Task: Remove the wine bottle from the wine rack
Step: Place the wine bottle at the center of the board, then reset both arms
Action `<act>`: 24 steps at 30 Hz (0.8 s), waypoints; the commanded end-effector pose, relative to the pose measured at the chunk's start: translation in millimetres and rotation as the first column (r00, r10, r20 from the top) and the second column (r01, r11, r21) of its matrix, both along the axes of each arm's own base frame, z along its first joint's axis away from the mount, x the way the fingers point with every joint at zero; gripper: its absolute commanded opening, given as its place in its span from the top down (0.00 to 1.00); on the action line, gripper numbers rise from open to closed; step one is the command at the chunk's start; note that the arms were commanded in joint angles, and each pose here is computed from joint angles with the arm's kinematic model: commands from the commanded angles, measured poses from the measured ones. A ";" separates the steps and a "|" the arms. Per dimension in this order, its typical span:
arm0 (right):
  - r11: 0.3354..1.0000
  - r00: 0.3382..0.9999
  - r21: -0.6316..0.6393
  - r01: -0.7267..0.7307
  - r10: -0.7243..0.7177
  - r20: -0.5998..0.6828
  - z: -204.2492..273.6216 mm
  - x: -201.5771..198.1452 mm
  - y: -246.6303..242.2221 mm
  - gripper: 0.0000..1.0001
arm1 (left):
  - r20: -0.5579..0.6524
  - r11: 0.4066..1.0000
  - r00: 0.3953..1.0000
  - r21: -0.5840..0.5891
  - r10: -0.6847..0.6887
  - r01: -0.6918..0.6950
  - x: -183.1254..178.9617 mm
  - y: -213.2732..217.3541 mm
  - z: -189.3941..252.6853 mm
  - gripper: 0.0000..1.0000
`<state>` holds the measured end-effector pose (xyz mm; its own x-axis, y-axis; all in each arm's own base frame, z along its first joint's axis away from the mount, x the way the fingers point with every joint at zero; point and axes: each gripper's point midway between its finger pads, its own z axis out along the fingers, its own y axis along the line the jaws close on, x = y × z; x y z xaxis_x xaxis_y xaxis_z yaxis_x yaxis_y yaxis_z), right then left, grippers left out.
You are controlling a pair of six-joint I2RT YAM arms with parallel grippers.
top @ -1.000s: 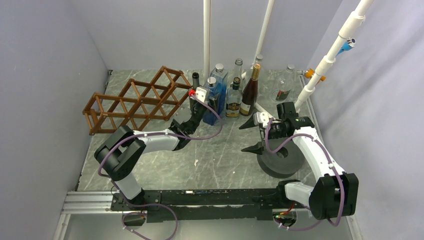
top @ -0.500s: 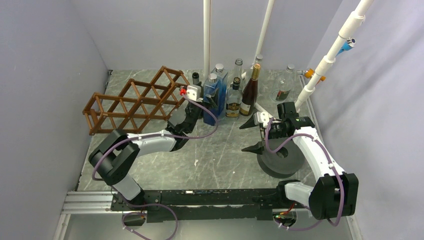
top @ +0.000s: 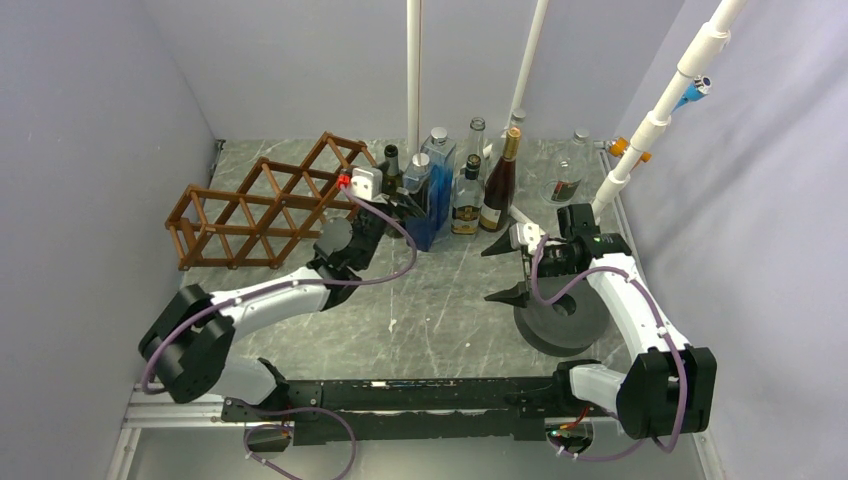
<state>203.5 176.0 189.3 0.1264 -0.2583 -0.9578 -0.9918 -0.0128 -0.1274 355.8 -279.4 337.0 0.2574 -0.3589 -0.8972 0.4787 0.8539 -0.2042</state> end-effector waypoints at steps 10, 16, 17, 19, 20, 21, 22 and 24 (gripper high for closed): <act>0.999 0.995 0.006 0.045 -0.046 0.087 9.8 7.6 -12.1 0.00 | -0.210 0.974 0.970 0.161 -0.124 0.159 -50.3 15.5 4.9 0.00; 0.990 0.983 -0.022 0.136 -0.133 0.125 22.4 13.8 -28.3 0.00 | -0.294 0.942 0.951 0.278 -0.101 0.186 -71.3 37.5 2.6 0.00; 0.987 0.980 -0.030 0.158 -0.153 0.129 26.0 13.5 -31.4 0.00 | -0.286 0.935 0.952 0.296 -0.107 0.194 -74.9 40.4 6.3 0.01; 0.975 0.971 -0.065 0.211 -0.202 0.131 29.4 15.0 -39.4 0.00 | -0.294 0.924 0.951 0.331 -0.093 0.193 -78.0 51.9 8.8 0.00; 0.966 0.964 -0.084 0.245 -0.234 0.122 30.9 16.3 -43.7 0.00 | -0.309 0.922 0.947 0.337 -0.085 0.192 -78.0 60.0 10.7 0.00; 0.953 0.956 -0.106 0.283 -0.271 0.115 33.0 18.1 -48.8 0.00 | -0.330 0.921 0.940 0.335 -0.082 0.198 -77.5 67.1 12.6 0.00; 0.938 0.945 -0.126 0.323 -0.312 0.095 35.0 19.1 -54.1 0.00 | -0.351 0.924 0.932 0.322 -0.085 0.206 -76.8 74.9 15.0 0.00; 0.899 0.912 -0.154 0.410 -0.406 0.056 41.9 20.6 -65.9 0.00 | -0.382 0.932 0.920 0.293 -0.089 0.212 -76.9 89.0 18.6 0.00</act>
<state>217.7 130.9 210.7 0.1230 -0.3898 -0.9127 -0.9522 0.2129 -0.2192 288.0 -215.4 347.4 -0.0624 -0.0558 -0.9965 0.5398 0.8379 -0.0807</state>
